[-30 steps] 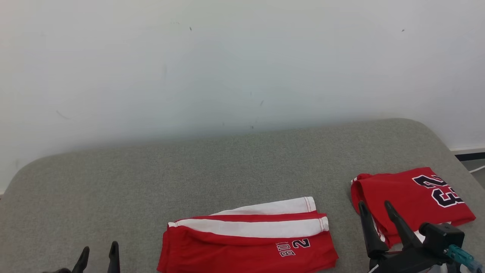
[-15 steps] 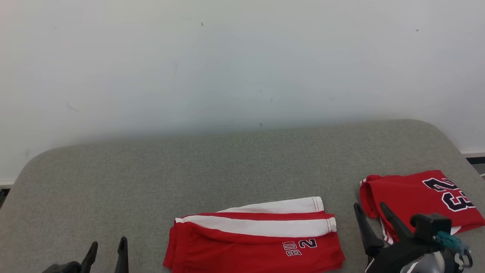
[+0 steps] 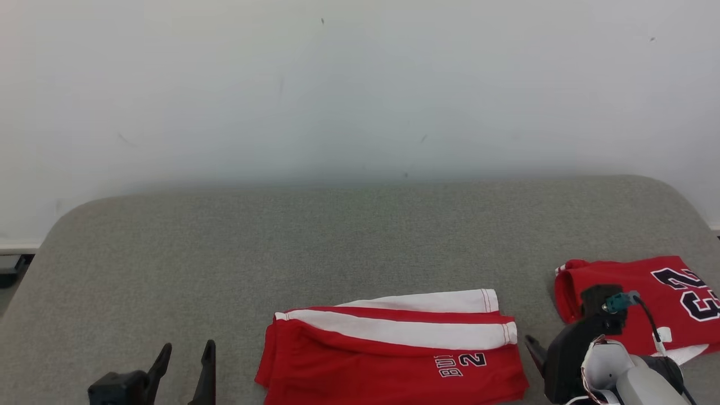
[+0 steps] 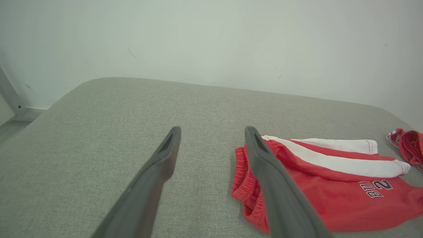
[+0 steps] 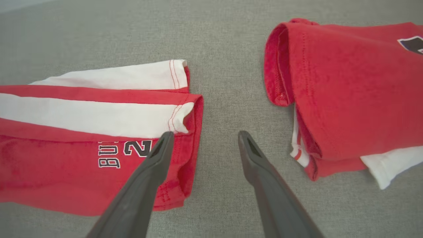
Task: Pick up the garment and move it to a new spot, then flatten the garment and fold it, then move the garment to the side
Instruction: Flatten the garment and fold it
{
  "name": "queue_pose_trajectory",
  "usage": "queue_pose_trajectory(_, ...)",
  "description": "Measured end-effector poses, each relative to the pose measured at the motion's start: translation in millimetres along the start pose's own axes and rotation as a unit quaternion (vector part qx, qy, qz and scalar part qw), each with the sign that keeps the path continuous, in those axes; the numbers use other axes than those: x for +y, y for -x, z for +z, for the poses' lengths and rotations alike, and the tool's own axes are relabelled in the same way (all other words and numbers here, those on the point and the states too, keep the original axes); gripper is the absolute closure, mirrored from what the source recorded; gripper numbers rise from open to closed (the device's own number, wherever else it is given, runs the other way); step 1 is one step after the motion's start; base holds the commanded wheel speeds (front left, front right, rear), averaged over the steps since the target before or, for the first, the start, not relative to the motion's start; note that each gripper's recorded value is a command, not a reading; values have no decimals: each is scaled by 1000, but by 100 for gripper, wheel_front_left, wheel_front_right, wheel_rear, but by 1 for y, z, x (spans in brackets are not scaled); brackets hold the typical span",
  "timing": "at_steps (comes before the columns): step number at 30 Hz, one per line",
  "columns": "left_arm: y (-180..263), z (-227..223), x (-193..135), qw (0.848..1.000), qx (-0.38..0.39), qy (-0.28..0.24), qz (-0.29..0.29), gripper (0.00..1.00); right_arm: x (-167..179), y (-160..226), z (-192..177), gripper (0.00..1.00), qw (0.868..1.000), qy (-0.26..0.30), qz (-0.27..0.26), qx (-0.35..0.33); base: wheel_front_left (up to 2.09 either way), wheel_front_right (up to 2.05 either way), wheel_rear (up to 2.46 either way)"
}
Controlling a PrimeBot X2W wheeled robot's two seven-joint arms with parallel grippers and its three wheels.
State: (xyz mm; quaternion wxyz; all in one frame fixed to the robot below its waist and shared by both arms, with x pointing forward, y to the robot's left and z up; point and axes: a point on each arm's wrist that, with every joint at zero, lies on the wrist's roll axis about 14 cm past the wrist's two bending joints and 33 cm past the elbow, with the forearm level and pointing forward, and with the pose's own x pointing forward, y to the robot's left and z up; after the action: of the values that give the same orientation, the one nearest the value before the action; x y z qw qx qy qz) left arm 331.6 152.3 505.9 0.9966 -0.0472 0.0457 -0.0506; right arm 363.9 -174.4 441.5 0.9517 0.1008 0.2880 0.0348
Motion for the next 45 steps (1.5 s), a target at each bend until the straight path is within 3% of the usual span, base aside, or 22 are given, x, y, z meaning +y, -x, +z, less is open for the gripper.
queue_pose_trajectory(7, -2, -2, 2, 1000, 10, 3, 8, 0, 4, -20, -29, 0, 994, 9, -5, 110, 0, 0, 0)
queue_pose_trajectory(20, -10, -7, 12, 999, 26, 11, 24, 0, 19, -50, -41, 0, 980, 13, -4, 197, 0, 0, 0)
queue_pose_trajectory(31, -12, -16, 15, 999, 42, 14, 27, 0, 27, -68, -36, 0, 975, 4, -3, 221, 0, 0, 0)
queue_pose_trajectory(34, -14, -16, 15, 999, 43, 14, 27, 0, 27, -72, -39, 17, 973, -1, -3, 230, 0, 0, 0)
queue_pose_trajectory(35, -15, -15, 16, 999, 42, 14, 28, 0, 27, -73, -39, 39, 973, -2, -3, 232, 0, 0, 0)
queue_pose_trajectory(36, -16, -16, 17, 999, 43, 14, 29, 0, 28, -74, -39, 50, 973, -3, -3, 233, 0, 0, 0)
queue_pose_trajectory(41, -14, -25, 22, 998, 56, 14, 36, 0, 34, -80, -36, 77, 972, -16, 4, 236, 0, 0, 0)
queue_pose_trajectory(42, -14, -25, 22, 998, 57, 15, 37, 0, 35, -81, -35, 85, 971, -17, 4, 237, 0, 0, 0)
queue_pose_trajectory(43, -14, -26, 22, 997, 58, 15, 38, 0, 36, -81, -35, 100, 971, -19, 4, 238, 0, 0, 0)
queue_pose_trajectory(45, -14, -27, 23, 997, 59, 15, 39, 0, 35, -81, -35, 100, 971, -21, 2, 238, 0, 0, 0)
